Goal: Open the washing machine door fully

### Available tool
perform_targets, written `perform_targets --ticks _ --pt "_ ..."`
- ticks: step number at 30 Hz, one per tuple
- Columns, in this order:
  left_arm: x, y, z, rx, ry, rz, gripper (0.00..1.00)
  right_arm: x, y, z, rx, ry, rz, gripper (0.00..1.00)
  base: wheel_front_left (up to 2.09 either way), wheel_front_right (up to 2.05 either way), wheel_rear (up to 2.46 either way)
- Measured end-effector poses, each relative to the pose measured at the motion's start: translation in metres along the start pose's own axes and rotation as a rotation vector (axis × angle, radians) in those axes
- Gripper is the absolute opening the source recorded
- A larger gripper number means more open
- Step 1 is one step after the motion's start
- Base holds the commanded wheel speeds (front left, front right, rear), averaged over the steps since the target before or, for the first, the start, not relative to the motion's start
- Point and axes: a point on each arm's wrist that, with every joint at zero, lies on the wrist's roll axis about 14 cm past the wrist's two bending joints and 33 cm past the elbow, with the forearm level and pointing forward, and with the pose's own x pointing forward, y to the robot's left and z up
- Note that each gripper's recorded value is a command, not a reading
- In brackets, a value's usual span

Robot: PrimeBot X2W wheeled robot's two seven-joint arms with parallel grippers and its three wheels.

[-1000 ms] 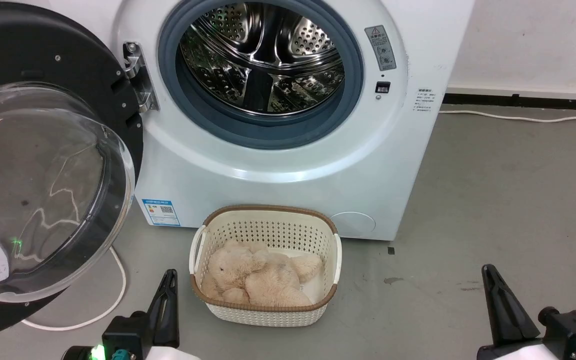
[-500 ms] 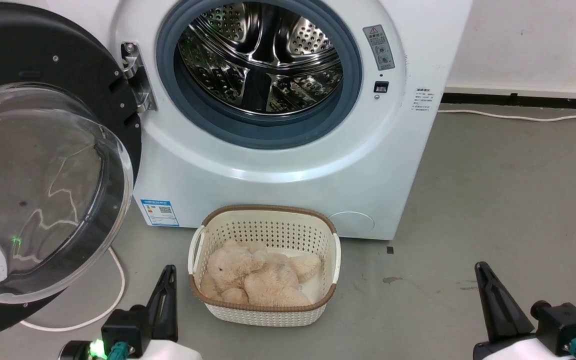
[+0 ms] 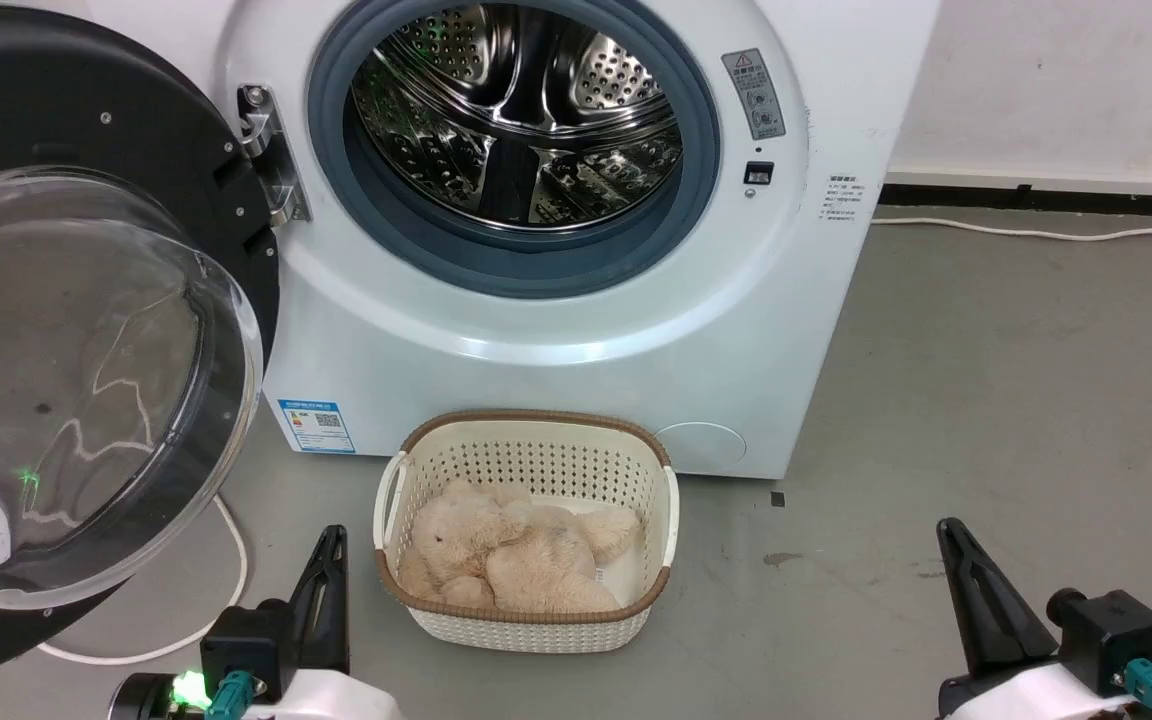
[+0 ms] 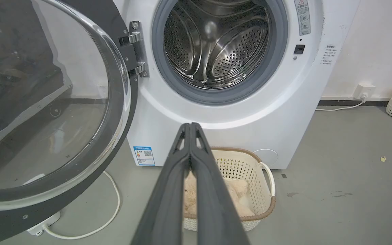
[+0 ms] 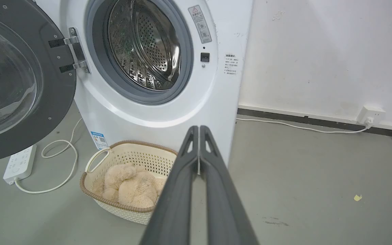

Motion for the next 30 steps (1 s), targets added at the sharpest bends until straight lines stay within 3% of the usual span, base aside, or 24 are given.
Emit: perform_targets --ticks 30 --pt "0.0078 0.0021 0.0004 0.023 0.033 -0.005 0.00 0.0077 0.0020 0.0000 -0.039 0.039 0.009 0.00 0.00 0.00 0.00"
